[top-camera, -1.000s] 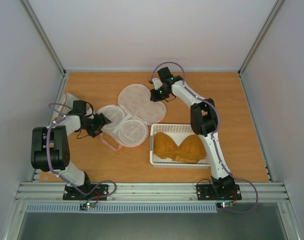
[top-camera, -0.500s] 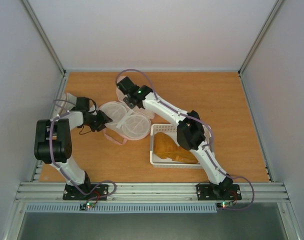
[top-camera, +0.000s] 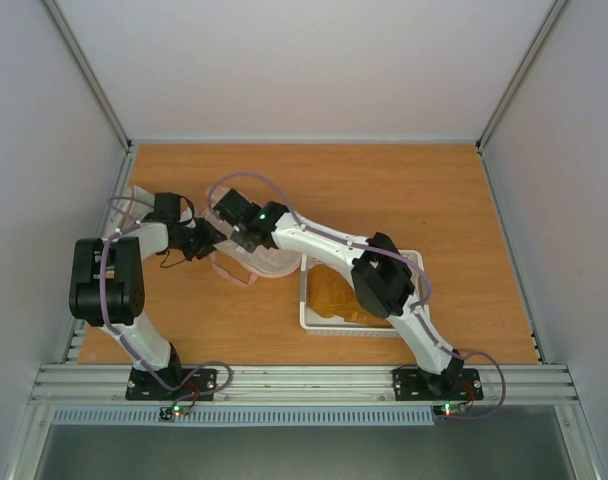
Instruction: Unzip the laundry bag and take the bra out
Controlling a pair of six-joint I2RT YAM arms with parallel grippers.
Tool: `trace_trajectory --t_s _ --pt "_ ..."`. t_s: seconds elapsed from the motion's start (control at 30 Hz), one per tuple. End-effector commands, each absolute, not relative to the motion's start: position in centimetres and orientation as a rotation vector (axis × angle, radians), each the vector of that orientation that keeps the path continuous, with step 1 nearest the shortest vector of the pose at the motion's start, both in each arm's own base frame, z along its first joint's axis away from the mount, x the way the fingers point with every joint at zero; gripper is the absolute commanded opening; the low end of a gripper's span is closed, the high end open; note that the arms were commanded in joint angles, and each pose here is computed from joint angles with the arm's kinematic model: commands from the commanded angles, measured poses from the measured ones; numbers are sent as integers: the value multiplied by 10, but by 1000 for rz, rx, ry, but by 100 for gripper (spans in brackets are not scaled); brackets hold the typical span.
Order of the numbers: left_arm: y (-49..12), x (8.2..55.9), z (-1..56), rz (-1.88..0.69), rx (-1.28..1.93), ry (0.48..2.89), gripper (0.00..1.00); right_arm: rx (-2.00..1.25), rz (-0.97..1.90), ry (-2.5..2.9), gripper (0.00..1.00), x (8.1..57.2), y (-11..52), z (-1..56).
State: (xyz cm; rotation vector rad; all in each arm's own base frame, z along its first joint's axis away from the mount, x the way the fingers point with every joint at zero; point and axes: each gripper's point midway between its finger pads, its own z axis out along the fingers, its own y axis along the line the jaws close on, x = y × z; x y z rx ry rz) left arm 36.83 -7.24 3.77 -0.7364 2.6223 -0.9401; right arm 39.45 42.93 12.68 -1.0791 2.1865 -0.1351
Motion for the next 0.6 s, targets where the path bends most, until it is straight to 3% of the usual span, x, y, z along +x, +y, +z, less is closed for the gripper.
trace_trajectory --t_s 0.0,0.4,0.47,0.57 --pt "-71 377 42 -953 -695 2579 38 -1126 -69 2158 1 379 440 119" --pt "-60 378 51 -922 -720 2551 37 -1240 -8 2213 3 357 450 68" --pt "-54 379 56 -909 -733 2540 39 -1246 -9 2223 7 356 450 65" --pt "-43 381 66 -882 -748 2514 42 -1262 20 2224 23 352 451 70"
